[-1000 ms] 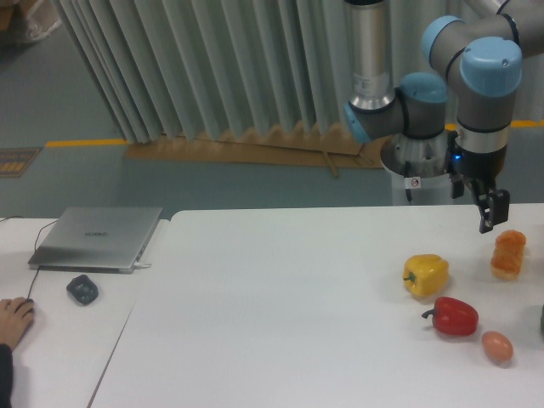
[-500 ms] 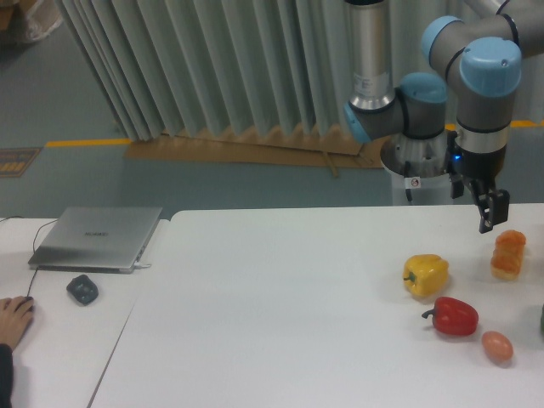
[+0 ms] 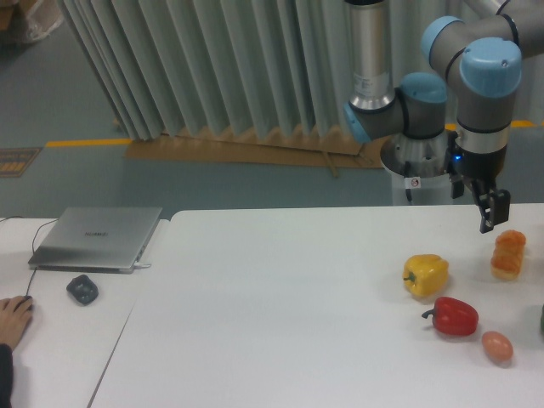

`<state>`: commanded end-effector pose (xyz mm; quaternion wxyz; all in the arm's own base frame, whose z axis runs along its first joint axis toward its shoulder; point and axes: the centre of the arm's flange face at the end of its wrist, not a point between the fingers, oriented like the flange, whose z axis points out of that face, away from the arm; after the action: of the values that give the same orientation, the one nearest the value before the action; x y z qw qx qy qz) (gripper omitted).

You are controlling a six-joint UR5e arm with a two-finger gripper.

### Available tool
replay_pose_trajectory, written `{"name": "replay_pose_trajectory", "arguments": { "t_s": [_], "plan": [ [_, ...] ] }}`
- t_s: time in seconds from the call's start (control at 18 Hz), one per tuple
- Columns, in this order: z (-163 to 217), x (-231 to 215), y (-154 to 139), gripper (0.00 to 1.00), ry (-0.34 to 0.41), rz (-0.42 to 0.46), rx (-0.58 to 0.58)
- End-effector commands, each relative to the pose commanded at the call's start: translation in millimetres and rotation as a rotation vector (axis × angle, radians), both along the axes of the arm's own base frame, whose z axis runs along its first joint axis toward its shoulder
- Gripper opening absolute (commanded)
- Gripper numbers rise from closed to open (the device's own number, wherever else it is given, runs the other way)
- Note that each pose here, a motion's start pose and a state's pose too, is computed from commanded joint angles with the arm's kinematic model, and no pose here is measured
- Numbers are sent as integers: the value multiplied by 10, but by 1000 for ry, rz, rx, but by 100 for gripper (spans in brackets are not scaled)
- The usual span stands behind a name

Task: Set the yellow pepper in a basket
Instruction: 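Move the gripper over the yellow bell pepper and lower it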

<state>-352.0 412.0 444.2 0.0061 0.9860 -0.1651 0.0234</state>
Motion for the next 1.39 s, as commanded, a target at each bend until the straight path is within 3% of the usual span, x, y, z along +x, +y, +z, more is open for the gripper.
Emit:
{"name": "replay_pose_trajectory", "arguments": {
  "t_s": [0.11, 0.28, 0.39, 0.56, 0.72, 0.94, 1.17, 1.39],
  "plan": [
    [-171, 130, -139, 100, -19, 181, -16],
    [-244, 95, -203, 100, 5, 330, 3],
    [-508, 175, -187, 100, -17, 518, -40],
    [-581, 279, 22, 100, 4, 482, -18],
    [-597, 330, 412, 100, 61, 410, 41],
    [-877, 663, 592, 100, 121, 315, -61],
    [-1024, 675, 710, 100, 157, 216, -112],
    [-1131, 720, 690, 100, 162, 200, -143]
  ]
}}
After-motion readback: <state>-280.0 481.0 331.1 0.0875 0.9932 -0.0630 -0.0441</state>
